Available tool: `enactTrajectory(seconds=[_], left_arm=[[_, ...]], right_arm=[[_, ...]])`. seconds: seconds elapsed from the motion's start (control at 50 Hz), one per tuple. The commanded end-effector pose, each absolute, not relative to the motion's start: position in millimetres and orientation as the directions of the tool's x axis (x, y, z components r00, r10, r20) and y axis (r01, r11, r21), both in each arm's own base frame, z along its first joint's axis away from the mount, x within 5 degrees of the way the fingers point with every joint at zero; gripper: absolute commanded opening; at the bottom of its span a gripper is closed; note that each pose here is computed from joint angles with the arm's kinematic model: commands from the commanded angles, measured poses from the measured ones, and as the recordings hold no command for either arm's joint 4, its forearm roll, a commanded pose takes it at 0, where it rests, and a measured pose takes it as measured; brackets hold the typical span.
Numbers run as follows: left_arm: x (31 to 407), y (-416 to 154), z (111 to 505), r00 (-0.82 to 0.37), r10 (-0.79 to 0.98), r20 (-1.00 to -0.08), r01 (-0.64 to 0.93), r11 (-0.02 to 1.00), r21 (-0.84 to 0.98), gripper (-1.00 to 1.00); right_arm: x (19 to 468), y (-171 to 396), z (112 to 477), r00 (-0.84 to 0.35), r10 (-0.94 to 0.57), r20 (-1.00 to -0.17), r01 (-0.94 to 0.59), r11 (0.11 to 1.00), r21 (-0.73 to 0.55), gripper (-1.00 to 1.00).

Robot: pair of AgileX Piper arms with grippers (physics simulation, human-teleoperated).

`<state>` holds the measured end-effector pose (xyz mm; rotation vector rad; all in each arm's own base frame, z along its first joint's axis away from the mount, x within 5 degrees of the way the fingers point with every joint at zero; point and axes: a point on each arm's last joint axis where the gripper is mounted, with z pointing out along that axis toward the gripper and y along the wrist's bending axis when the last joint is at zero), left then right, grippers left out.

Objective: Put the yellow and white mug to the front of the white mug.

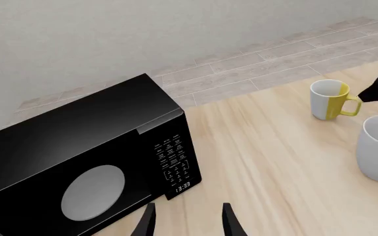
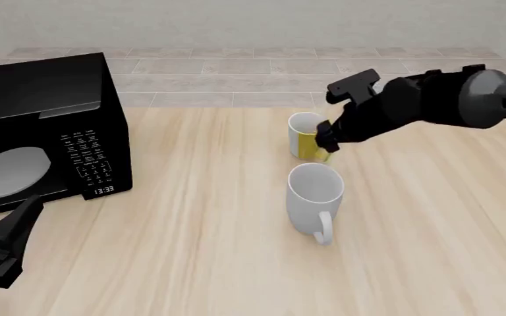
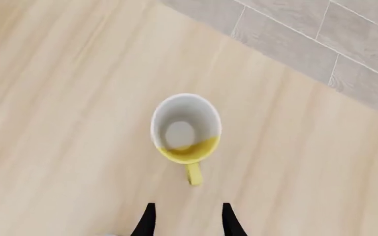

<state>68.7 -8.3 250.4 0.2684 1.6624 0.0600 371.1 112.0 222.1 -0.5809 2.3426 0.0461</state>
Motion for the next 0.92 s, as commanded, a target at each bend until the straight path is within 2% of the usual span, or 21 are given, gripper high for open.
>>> enactTrajectory(seconds=[0.02, 0.1, 0.4, 0.68, 0.92], left_arm=[[69, -8, 250, -0.086, 0.210, -0.974, 0.140, 0.970, 0.197, 1.00], [69, -8, 250, -0.086, 0.210, -0.974, 0.140, 0.970, 0.197, 1.00], [69, -8, 250, -0.086, 0.210, -0.974, 0.140, 0.970, 0.197, 1.00], [69, -8, 250, -0.086, 0.210, -0.974, 0.140, 0.970, 0.197, 1.00], [69, -8, 250, -0.086, 0.210, -0.974, 0.140, 0.970, 0.197, 1.00]], right_arm=[[331, 111, 260, -0.574, -0.378, -0.727, -0.426, 0.896, -0.130, 1.00], [314, 105, 283, -0.530, -0.354, -0.771, -0.412, 0.902, -0.131, 1.00], [282, 89, 321, -0.437, -0.340, -0.833, -0.393, 0.905, -0.163, 1.00], [246, 85, 343, -0.337, -0.331, -0.882, -0.402, 0.897, -0.183, 1.00], [217, 61, 362, -0.222, -0.276, -0.935, -0.324, 0.925, -0.196, 1.00]])
